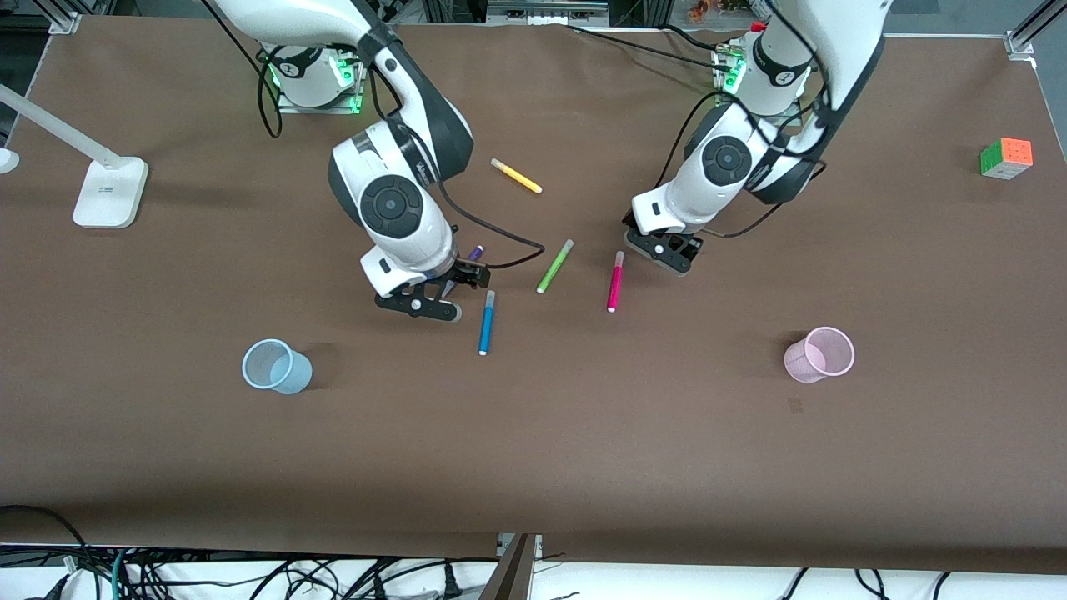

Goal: Place pink and blue markers in matching cups
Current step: 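Lower and close the left gripper on pink while the right gripper grasps blue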

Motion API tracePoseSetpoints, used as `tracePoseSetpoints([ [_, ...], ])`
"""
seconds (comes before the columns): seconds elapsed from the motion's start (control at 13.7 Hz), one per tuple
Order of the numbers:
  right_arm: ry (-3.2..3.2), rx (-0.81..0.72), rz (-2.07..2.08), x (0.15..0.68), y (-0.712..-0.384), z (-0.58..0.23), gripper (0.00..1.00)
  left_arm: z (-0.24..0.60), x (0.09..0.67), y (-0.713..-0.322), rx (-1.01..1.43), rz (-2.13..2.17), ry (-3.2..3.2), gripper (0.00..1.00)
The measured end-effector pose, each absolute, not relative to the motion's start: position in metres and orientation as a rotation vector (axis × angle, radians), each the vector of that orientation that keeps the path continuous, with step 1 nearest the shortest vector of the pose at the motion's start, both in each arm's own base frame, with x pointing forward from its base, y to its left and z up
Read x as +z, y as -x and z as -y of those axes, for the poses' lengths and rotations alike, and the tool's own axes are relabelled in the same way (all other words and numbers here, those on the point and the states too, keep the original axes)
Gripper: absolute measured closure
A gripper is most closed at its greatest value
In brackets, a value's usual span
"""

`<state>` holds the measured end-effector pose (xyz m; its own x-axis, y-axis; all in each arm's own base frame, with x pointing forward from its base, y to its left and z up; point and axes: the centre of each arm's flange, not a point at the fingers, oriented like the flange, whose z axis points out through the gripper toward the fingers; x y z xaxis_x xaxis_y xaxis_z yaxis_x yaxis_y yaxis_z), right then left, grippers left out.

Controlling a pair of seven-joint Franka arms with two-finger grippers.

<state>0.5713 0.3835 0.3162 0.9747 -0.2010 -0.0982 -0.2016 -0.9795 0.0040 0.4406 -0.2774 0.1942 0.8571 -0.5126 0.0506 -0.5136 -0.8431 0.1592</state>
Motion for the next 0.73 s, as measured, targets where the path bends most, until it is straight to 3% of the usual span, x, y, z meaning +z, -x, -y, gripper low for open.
tracePoseSetpoints([
  [0.37, 3.091, 0.098, -0.327, 0.270, -0.580, -0.389, 0.00, 0.285, 0.157, -0.434, 0.095, 0.884, -2.793, 0.00],
  [0.51, 3.097, 0.111, -0.331, 0.241, -0.580, -0.390, 0.00, 0.286, 0.159, -0.436, 0.116, 0.896, -2.787, 0.05],
  [0.66, 3.092, 0.097, -0.330, 0.218, -0.581, -0.392, 0.00, 0.287, 0.161, -0.438, 0.126, 0.895, -2.785, 0.22],
  [0.73, 3.082, 0.074, -0.329, 0.211, -0.582, -0.394, 0.00, 0.288, 0.161, -0.438, 0.126, 0.895, -2.785, 0.22],
])
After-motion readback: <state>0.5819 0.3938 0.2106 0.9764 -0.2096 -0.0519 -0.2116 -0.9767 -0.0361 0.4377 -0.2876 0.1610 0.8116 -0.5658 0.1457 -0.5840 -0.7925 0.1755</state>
